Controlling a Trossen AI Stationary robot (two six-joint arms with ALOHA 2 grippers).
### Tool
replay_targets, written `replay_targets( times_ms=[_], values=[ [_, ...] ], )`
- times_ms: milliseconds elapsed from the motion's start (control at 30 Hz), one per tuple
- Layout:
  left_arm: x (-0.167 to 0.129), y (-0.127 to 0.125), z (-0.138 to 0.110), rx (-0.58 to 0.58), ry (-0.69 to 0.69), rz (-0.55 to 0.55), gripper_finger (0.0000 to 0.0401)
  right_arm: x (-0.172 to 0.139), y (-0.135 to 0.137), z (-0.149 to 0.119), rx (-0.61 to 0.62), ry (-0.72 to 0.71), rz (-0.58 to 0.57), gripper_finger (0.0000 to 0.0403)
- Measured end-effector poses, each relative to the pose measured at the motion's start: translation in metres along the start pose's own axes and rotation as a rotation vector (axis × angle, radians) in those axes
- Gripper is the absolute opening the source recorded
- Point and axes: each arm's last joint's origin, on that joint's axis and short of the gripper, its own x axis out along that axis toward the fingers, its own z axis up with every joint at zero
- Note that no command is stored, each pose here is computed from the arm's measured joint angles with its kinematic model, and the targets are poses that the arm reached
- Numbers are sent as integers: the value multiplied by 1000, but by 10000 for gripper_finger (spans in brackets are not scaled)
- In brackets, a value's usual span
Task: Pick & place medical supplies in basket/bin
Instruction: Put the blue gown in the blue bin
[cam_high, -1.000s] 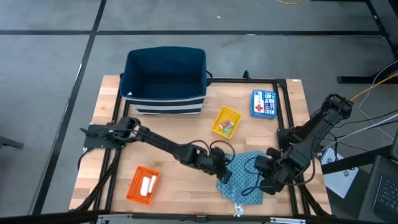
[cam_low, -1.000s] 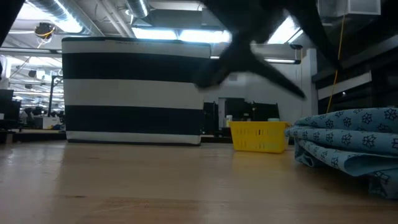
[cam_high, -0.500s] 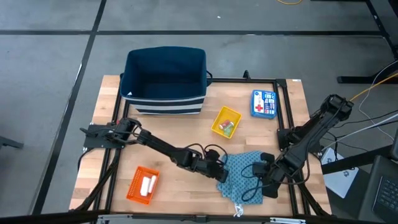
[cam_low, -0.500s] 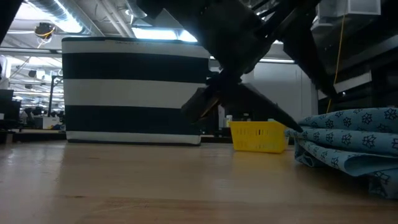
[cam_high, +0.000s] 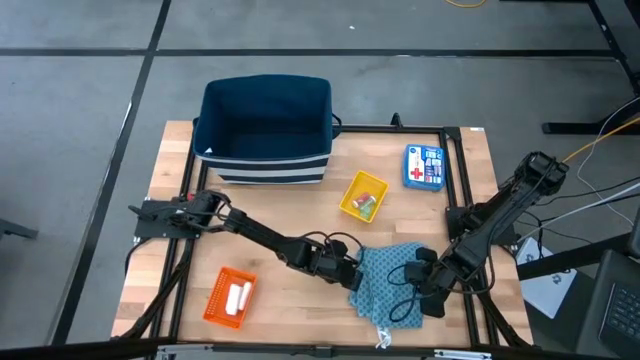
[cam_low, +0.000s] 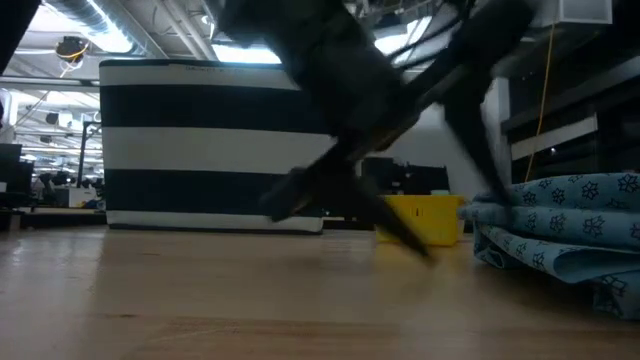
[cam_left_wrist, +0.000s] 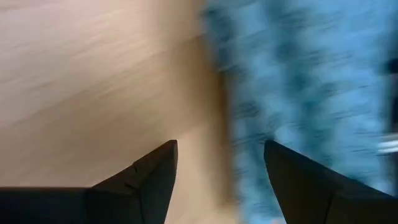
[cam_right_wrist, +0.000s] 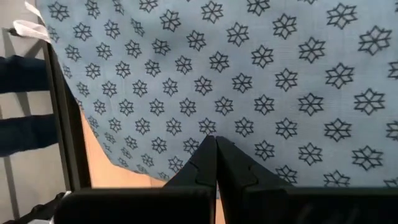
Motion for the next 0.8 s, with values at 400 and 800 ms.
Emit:
replay_targets(
  times_ms=[400, 800],
  values=[
    [3, -13, 27, 15, -12, -175, 240, 4, -5, 0, 24, -8, 12, 0],
    [42, -6, 11, -102, 1, -343, 240, 4, -5, 5, 21, -28, 33, 0]
  ],
)
